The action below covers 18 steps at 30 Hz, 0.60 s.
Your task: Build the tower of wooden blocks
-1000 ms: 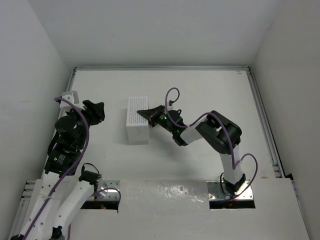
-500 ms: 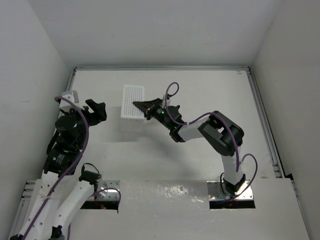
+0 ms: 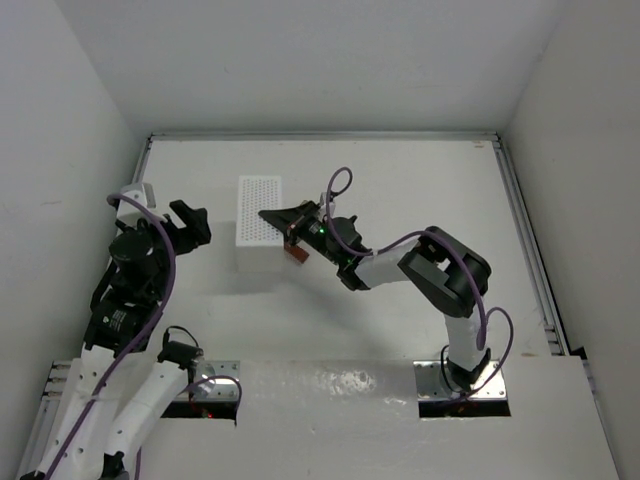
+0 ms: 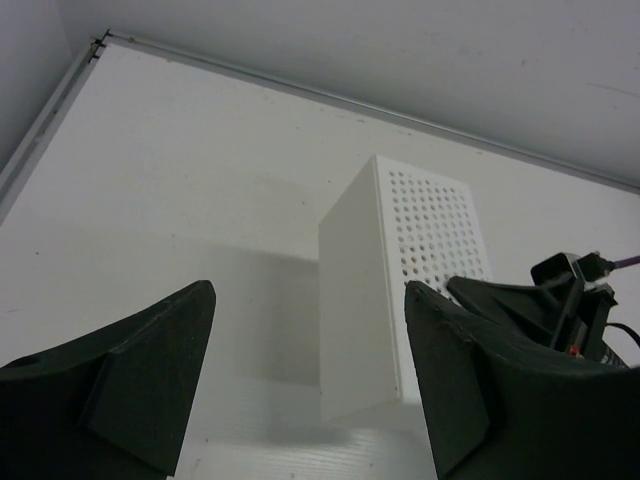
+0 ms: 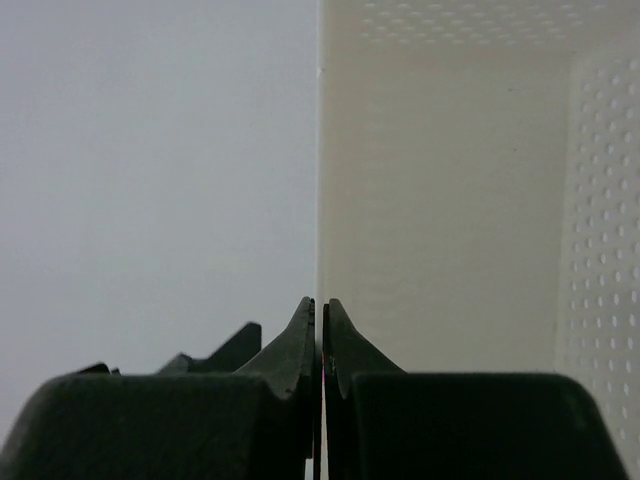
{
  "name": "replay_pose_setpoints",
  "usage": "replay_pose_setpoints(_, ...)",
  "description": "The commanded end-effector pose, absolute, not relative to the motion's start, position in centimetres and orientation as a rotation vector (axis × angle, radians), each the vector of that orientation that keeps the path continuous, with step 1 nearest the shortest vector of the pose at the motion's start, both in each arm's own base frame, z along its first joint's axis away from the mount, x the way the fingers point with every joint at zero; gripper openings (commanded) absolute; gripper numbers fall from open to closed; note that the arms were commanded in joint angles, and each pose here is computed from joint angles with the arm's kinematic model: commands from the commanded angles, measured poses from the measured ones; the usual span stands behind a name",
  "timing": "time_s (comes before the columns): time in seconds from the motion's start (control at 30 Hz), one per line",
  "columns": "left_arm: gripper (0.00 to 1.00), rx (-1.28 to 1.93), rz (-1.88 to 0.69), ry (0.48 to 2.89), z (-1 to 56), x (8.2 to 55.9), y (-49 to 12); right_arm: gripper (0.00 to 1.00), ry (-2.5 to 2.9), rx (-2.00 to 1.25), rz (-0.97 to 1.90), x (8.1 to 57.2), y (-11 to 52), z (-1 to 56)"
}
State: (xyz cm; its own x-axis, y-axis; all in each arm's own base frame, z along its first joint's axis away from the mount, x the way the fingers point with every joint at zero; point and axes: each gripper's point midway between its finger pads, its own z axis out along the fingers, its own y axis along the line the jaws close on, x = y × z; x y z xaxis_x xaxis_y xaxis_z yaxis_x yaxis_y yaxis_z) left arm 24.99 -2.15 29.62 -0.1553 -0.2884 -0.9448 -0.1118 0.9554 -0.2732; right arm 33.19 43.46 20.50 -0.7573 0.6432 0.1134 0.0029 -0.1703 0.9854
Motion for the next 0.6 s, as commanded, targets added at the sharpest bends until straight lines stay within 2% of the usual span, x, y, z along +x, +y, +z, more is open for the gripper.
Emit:
replay_pose_setpoints(0.0,0.74,-0.311,-0.156,1.664,32.1,24.5,-1.7,0.0,1.1,0.416,2.274,28.5,39.6,34.0)
replay_pose_setpoints(0.2,0.73,-0.311,-0.194,1.624,33.1,24.3,-1.9,0.0,1.101,0.247,2.345,27.7,41.6,35.9)
replay_pose_setpoints(0.33,0.69,-0.31,-0.245,1.571,34.1,24.2,-2.4,0.0,1.241,0.096,2.216,28.5,42.2,35.8)
replay_pose_setpoints(0.4,0.6,-0.297,-0.283,1.538,34.8,24.1,-2.9,0.0,1.383,0.014,2.084,29.2,42.6,33.8)
replay_pose_setpoints(0.47,0.58,-0.275,-0.308,1.521,35.3,24.0,-3.3,0.0,1.408,-0.074,1.923,30.8,40.2,34.1)
replay_pose_setpoints(0.5,0.52,-0.255,-0.323,1.519,35.4,23.8,-3.7,0.0,1.525,-0.049,1.83,31.8,39.4,31.8)
replay_pose_setpoints(0.53,0.48,-0.235,-0.325,1.516,35.5,23.7,-3.8,0.0,1.555,-0.069,1.744,31.7,37.6,31.9)
replay_pose_setpoints(0.57,0.45,-0.224,-0.331,1.506,35.8,23.5,-3.9,0.0,1.585,-0.121,1.561,33.8,35.2,30.5)
